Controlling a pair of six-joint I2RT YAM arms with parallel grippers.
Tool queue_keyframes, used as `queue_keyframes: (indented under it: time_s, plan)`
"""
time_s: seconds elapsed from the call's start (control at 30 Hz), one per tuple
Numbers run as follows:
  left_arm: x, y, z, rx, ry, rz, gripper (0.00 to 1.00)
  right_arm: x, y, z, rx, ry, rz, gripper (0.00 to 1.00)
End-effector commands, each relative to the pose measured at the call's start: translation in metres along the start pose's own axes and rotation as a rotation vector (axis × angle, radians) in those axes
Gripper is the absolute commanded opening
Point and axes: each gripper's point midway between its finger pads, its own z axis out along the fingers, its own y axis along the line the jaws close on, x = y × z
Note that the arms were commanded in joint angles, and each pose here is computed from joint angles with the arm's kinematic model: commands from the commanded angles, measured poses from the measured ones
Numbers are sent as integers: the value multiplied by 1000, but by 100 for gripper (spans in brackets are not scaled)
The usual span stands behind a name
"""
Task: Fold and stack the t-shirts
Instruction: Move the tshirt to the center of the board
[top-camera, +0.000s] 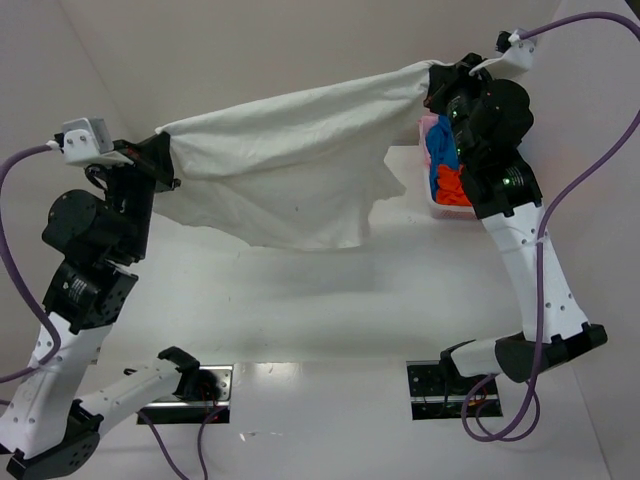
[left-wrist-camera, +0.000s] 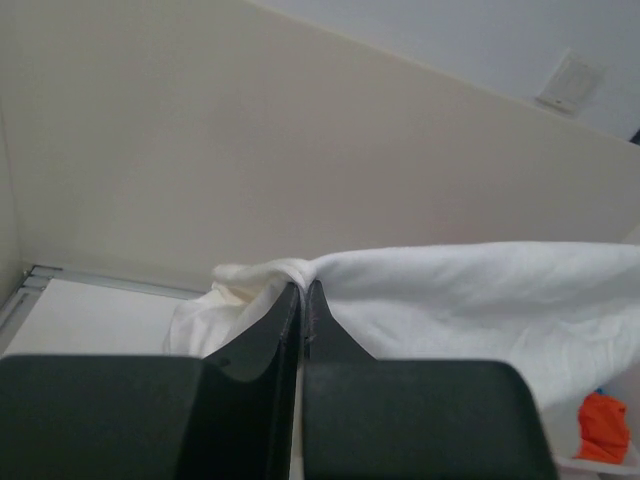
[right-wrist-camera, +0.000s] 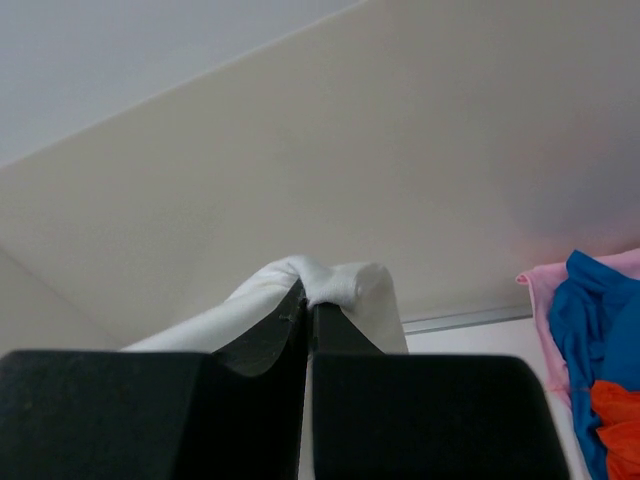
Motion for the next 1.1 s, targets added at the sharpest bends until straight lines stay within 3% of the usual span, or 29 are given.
queue_keyframes:
  time_s: [0.0, 0.33, 0.6, 0.8, 1.07]
  plan:
    - [-27, 18, -6, -86, -79, 15, 0, -59, 0, -8, 35, -165, 15, 1]
    - [9, 5, 16, -57, 28, 63, 0, -25, -1, -12, -2, -77, -12, 1]
    - [41, -12, 15, 40, 110, 9, 0, 4, -19, -18, 38, -22, -61, 1]
    - [100, -6, -22, 107, 273, -32, 0, -6, -10, 1, 30, -48, -70, 1]
    - [154, -42, -97, 470, 544, -62, 0, -14, 33, 49, -104, -56, -48, 1]
